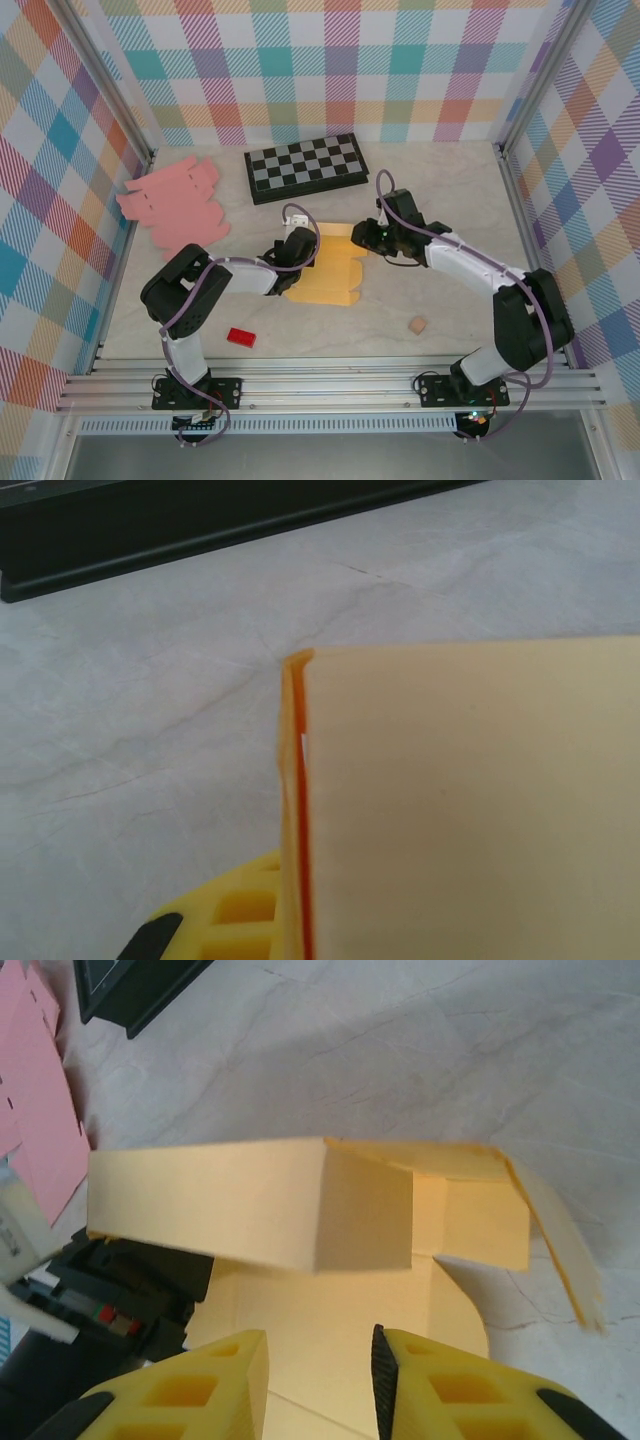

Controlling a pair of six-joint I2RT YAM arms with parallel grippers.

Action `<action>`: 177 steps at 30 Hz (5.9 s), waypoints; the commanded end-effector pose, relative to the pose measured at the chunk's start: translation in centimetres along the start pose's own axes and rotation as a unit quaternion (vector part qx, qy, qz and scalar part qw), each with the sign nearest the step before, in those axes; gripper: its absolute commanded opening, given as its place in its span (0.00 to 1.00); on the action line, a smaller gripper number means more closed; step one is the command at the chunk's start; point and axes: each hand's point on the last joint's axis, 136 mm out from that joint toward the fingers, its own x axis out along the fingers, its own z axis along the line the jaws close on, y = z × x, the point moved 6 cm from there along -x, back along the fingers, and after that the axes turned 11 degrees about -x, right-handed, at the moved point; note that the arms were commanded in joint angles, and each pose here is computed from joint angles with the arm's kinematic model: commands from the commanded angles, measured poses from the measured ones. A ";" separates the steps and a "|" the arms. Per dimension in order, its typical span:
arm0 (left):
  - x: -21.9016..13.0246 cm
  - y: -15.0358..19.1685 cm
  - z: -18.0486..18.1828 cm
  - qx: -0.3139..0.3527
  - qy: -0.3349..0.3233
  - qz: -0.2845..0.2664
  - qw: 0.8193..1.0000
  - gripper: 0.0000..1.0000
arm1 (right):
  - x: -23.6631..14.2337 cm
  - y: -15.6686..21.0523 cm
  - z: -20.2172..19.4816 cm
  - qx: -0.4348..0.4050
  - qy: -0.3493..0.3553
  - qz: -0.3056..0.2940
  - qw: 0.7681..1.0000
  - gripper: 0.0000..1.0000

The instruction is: Fold the paper box

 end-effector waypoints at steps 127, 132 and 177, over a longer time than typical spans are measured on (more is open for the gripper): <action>-0.9 0.4 1.2 -0.035 -0.065 0.029 0.997 0.05 | -4.0 -5.1 0.4 -0.395 0.110 -0.055 0.910 0.42; -1.0 0.3 1.1 -0.023 -0.060 0.027 0.998 0.05 | -4.9 -4.3 2.2 -0.548 0.006 -0.076 0.833 0.45; -1.1 0.3 -0.1 0.004 0.004 0.025 1.000 0.06 | 5.0 -3.0 -5.4 -0.717 -0.152 0.039 0.679 0.49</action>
